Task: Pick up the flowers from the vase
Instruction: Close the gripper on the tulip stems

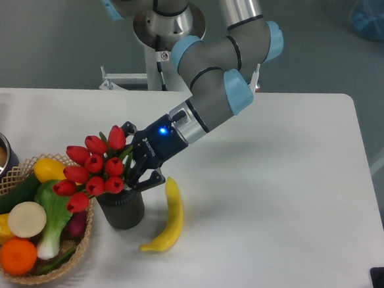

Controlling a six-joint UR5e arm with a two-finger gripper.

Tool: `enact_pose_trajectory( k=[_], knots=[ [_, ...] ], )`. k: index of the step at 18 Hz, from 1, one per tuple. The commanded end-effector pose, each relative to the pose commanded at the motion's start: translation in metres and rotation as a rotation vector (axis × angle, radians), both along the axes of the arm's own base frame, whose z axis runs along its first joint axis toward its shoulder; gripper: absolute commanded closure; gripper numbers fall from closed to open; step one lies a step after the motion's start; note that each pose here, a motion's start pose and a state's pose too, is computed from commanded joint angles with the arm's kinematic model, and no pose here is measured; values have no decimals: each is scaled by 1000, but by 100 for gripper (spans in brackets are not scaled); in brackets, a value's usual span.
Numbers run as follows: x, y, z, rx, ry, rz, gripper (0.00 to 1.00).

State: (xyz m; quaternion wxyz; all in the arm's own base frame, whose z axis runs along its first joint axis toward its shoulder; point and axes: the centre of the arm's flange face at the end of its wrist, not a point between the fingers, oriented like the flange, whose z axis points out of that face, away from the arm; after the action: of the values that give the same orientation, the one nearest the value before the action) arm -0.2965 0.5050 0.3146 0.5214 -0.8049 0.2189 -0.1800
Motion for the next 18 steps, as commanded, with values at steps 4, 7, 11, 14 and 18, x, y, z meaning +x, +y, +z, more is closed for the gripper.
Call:
enact_pose_trajectory(
  k=[4,7,11,14,18],
  knots=[
    [-1,0,1,5,-4,1,63],
    [-2,-3,3,34,-29,4,63],
    [-7,-6,8,72,-59,13,60],
    [-9,-11,9,82,-67,23,60],
    [-14,-20,22,136,-98,38,60]
  ],
)
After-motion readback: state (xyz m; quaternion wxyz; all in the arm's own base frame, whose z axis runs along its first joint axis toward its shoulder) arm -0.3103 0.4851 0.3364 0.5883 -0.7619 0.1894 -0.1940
